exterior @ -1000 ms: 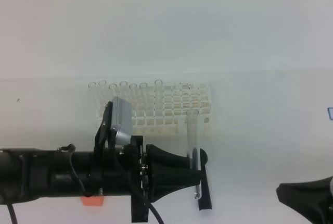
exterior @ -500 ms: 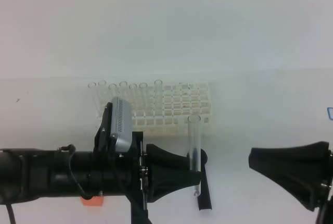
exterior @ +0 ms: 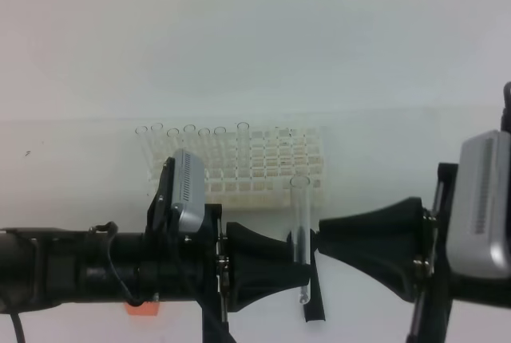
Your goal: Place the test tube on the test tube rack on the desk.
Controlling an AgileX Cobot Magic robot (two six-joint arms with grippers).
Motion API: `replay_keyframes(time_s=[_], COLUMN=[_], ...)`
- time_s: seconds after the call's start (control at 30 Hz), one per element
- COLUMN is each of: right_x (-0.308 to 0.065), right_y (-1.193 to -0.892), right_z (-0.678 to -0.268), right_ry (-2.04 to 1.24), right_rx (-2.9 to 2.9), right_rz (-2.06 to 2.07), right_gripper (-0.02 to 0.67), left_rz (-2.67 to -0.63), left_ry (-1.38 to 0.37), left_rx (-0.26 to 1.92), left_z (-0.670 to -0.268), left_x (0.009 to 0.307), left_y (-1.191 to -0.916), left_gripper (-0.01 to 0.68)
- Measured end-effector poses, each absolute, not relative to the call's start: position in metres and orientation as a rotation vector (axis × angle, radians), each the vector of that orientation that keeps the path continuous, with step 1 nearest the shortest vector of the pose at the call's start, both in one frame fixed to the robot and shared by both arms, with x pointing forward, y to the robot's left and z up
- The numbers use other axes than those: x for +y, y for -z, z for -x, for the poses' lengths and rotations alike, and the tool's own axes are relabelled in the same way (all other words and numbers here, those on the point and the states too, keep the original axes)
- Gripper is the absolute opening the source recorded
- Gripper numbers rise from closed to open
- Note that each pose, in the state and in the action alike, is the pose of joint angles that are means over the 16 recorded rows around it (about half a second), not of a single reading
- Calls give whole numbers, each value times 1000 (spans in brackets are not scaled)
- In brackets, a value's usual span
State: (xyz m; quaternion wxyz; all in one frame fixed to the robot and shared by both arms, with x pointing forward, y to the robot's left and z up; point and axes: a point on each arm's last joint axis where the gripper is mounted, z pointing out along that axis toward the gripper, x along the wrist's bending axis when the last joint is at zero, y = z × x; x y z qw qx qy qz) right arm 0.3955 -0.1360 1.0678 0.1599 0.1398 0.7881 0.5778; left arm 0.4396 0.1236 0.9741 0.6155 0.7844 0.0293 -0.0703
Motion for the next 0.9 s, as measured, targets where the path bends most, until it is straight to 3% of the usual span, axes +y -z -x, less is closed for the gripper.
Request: replay_keyframes(time_s=[0.47,0.6,0.9], right_x=[-124,-120,-107], right_y=[-1076,-1076,-1075], right_z=[-419,-424,-438], right_ry=[-1668,-1674,-1694], right_rx=[2236,2245,2276], right_rz=[-560,-573,-564], right_gripper=[436,470,478], left_rz=[-1805,-1803,-1799], left_ry=[157,152,145], left_rx=[58,53,47], left_z=[-440,-441,-443], left_x=[123,122,122], left_y=[-975,-976,-978], left_gripper=[109,109,109])
